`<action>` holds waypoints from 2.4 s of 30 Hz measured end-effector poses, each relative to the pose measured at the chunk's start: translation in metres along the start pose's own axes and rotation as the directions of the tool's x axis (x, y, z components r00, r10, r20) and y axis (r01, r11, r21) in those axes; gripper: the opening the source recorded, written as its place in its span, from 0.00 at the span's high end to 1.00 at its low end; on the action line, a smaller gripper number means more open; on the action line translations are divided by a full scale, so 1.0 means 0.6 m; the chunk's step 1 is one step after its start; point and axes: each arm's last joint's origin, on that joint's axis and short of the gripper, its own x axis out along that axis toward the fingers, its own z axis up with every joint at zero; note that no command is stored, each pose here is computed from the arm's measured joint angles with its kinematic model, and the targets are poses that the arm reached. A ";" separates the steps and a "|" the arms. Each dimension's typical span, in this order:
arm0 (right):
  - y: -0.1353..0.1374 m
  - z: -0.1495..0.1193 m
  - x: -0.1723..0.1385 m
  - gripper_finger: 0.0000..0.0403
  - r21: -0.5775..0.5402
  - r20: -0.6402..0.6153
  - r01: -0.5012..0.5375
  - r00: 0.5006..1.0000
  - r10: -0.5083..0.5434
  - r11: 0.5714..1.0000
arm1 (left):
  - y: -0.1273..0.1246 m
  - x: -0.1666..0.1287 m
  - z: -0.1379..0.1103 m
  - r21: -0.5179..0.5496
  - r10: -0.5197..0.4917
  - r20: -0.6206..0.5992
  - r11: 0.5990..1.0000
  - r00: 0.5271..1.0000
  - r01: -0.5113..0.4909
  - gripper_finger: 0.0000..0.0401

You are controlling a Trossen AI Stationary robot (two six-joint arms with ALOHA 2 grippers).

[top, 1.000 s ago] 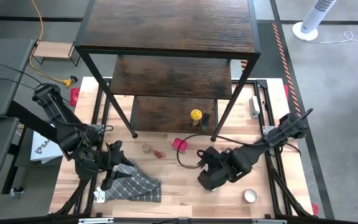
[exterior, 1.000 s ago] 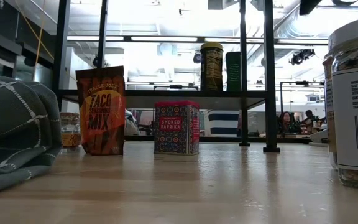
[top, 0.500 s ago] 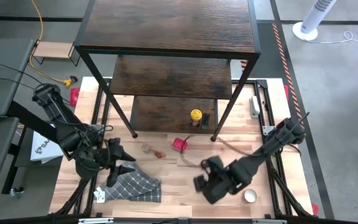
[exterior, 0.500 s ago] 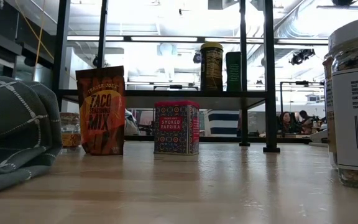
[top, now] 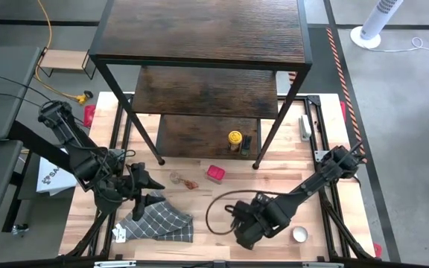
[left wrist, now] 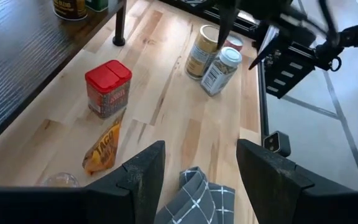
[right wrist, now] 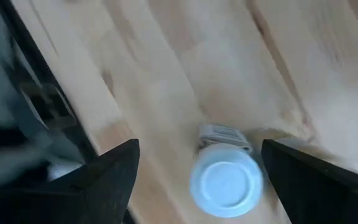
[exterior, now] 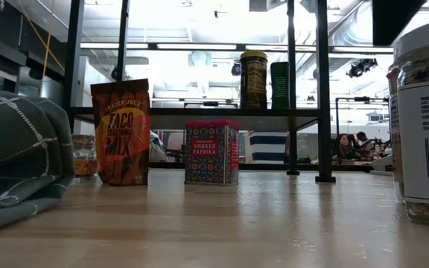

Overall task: Shelf spices
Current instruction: Put the white seasoning bottle on the shelf

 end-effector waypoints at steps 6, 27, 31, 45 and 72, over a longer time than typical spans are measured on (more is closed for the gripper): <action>0.001 -0.010 0.009 0.17 -0.294 -0.058 0.005 0.998 -0.023 0.956 | -0.001 0.002 -0.001 -0.023 -0.002 -0.009 1.000 1.000 0.002 0.51; 0.011 -0.020 0.067 0.17 -0.676 -0.154 -0.044 0.985 -0.082 0.735 | -0.016 0.033 -0.023 -0.024 0.051 -0.037 0.998 0.998 -0.052 0.51; 0.013 -0.021 0.078 0.17 -0.722 -0.175 -0.067 0.981 -0.088 0.688 | -0.018 0.036 -0.026 -0.017 0.047 -0.057 0.999 0.997 -0.048 0.51; 0.017 -0.019 0.084 0.21 -0.856 -0.149 -0.087 0.985 -0.082 0.510 | -0.018 0.037 -0.027 -0.014 0.057 -0.048 0.998 0.997 -0.058 0.51; -0.045 0.151 -0.102 0.55 -0.613 0.251 0.218 0.965 -0.075 0.759 | -0.020 0.034 0.047 0.265 0.091 0.062 0.958 0.994 -0.104 0.51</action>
